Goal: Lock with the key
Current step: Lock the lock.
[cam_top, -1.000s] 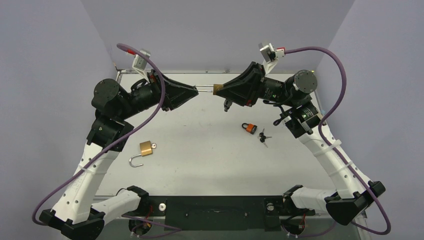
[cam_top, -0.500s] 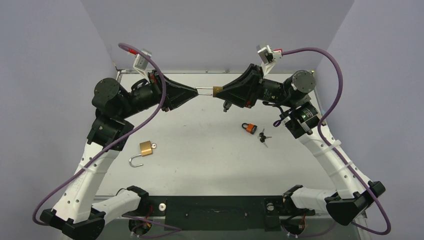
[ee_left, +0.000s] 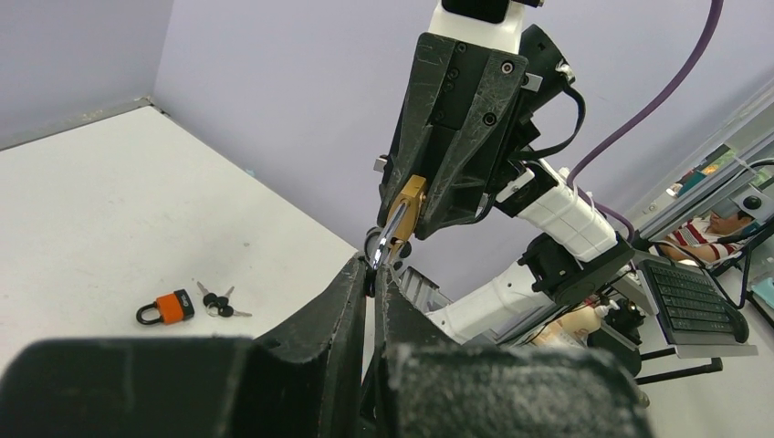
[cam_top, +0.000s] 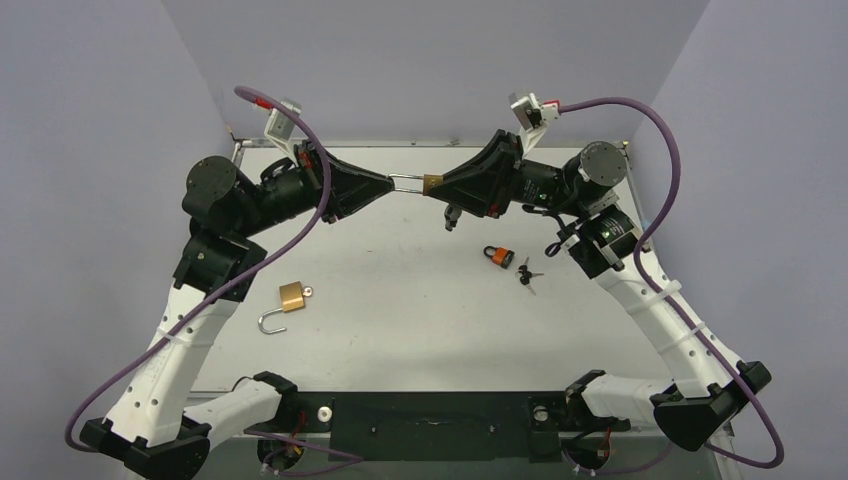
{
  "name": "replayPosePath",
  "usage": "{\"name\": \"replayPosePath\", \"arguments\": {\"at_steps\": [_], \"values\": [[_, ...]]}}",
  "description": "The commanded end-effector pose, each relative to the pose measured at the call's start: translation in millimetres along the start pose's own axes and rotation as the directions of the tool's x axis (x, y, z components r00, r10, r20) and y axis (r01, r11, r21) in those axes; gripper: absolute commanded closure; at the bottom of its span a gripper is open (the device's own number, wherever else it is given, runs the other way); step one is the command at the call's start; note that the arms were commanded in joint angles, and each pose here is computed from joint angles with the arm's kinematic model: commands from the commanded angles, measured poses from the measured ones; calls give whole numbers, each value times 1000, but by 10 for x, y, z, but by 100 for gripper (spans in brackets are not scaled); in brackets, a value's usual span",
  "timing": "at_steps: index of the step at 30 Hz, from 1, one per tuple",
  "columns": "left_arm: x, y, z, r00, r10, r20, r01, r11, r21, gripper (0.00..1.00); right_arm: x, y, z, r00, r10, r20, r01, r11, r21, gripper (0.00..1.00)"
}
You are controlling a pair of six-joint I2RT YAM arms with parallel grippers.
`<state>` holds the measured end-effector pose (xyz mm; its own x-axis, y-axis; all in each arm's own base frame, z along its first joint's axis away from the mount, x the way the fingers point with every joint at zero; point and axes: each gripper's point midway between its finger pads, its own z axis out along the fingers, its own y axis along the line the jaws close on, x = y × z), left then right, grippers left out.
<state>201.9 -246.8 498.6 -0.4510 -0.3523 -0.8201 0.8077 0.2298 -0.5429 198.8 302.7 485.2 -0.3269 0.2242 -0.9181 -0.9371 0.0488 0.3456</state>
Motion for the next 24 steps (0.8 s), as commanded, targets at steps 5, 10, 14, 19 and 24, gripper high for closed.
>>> {"name": "replayPosePath", "arguments": {"at_steps": [5, 10, 14, 19, 24], "values": [[-14, -68, 53, 998, 57, 22, -58, 997, 54, 100, -48, 205, 112, 999, -2, 36, 4, 999, -46, 100], [70, -45, 102, 999, 45, 4, -45, 997, 57, 100, -61, 160, 175, 998, 29, 51, -27, 999, -41, 100], [69, -93, 137, 999, 52, 16, -53, 995, 81, 100, -40, 127, 228, 998, 44, 48, -42, 998, -36, 100], [110, -139, 188, 999, 46, 6, -46, 994, 99, 100, 14, 94, 281, 998, 57, 28, -57, 998, -29, 100], [173, -192, 271, 999, 39, -17, -37, 991, 126, 100, 49, 54, 313, 999, 48, 15, -48, 999, -12, 100]]}}
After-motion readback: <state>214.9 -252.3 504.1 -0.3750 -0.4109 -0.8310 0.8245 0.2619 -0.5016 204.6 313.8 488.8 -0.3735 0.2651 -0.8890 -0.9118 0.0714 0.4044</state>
